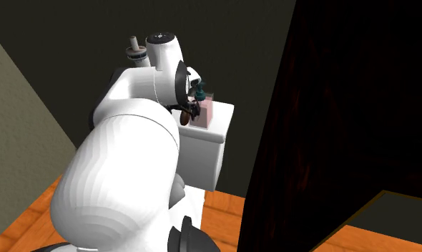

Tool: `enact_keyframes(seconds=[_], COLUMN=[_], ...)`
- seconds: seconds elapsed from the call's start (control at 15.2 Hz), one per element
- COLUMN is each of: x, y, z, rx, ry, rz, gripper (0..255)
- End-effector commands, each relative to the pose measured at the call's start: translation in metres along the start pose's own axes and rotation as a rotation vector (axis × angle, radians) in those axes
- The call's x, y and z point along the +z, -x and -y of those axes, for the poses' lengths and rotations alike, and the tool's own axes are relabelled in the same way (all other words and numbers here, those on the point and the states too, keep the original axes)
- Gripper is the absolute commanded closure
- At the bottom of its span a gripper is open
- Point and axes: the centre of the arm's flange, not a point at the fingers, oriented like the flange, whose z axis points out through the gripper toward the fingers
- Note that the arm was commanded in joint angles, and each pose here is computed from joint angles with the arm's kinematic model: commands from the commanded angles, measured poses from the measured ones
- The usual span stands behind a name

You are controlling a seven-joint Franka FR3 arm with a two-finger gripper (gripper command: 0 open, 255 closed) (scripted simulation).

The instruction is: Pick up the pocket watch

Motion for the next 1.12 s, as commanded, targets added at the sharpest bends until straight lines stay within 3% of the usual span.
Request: enact_keyframes(seconds=[0.0,0.26,0.33,1.06], x=[0.010,0.023,0.022,0.013], y=[0.003,0.007,0.007,0.004], z=[-0.001,-0.001,-0.001,-0.001], rx=[0.000,0.000,0.000,0.000], ry=[0.000,0.000,0.000,0.000], rz=[-0.001,-0.001,-0.001,-0.001], gripper=[0,0,255,255])
